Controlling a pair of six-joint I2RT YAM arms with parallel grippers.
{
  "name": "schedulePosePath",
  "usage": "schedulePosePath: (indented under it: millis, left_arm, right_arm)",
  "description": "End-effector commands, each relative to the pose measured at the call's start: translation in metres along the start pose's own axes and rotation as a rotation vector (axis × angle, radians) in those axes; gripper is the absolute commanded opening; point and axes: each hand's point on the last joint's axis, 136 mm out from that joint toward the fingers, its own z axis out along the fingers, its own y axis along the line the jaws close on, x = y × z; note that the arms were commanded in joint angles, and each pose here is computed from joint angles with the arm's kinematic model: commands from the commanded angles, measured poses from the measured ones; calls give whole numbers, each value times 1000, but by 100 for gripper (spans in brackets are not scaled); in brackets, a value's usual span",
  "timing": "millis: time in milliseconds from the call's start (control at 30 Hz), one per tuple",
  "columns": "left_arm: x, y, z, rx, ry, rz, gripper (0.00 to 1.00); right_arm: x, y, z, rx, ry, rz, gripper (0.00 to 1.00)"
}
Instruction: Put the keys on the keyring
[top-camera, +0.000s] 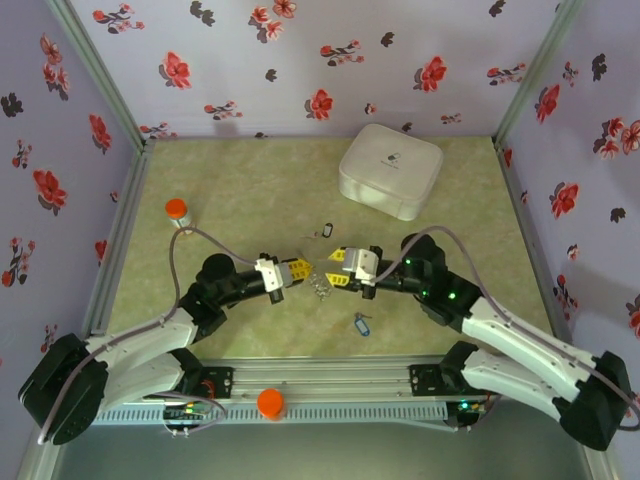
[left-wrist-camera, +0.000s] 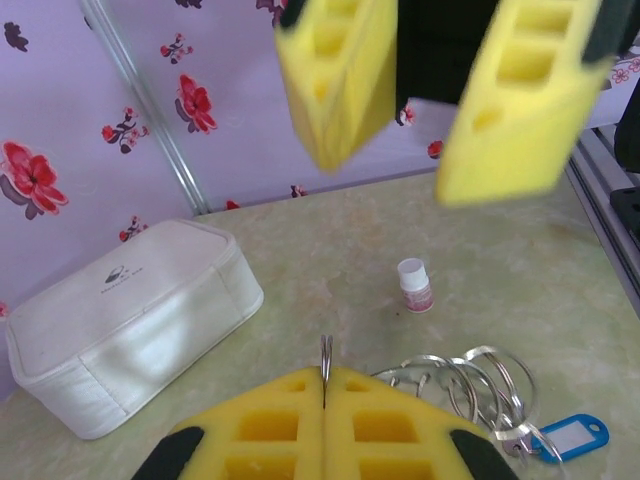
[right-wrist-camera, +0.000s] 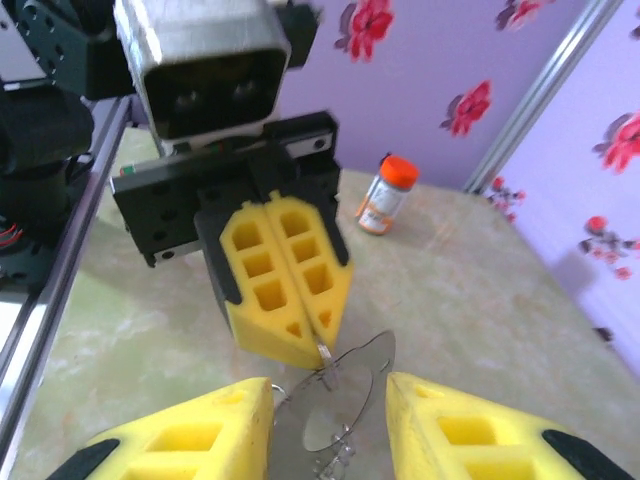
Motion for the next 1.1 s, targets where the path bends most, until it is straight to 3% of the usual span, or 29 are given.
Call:
schedulePosePath:
  millis: [0,133,367,733,867,1000,1067]
  left_arm:
    - [-18,2,-4,-2,-67,70,0]
    - [-25,-1,-4,22,-118,36,0]
    - [-40,-2,-4,44,-197,12,0]
    - [-41,-8,-3,91,-213,-16,0]
    - [-41,-8,-3,89,-217,-22,0]
    - [-42,-7,-2,90,-222,-26,0]
    - [-42,-7,-2,89,-219,-27,0]
  right_arm:
    - [22,-8,-1,55,115,-26,33]
    - [34,-3,11,-2,175,-38,32]
    - [15,13,24,-113,57,6,32]
    - [0,11,27,-103,-30,30,26]
    - [-8,17,25,-141,-65,46,18]
    - [-6,19,27,-151,-59,49,2]
    - [-7,18,28,-153,-56,46,0]
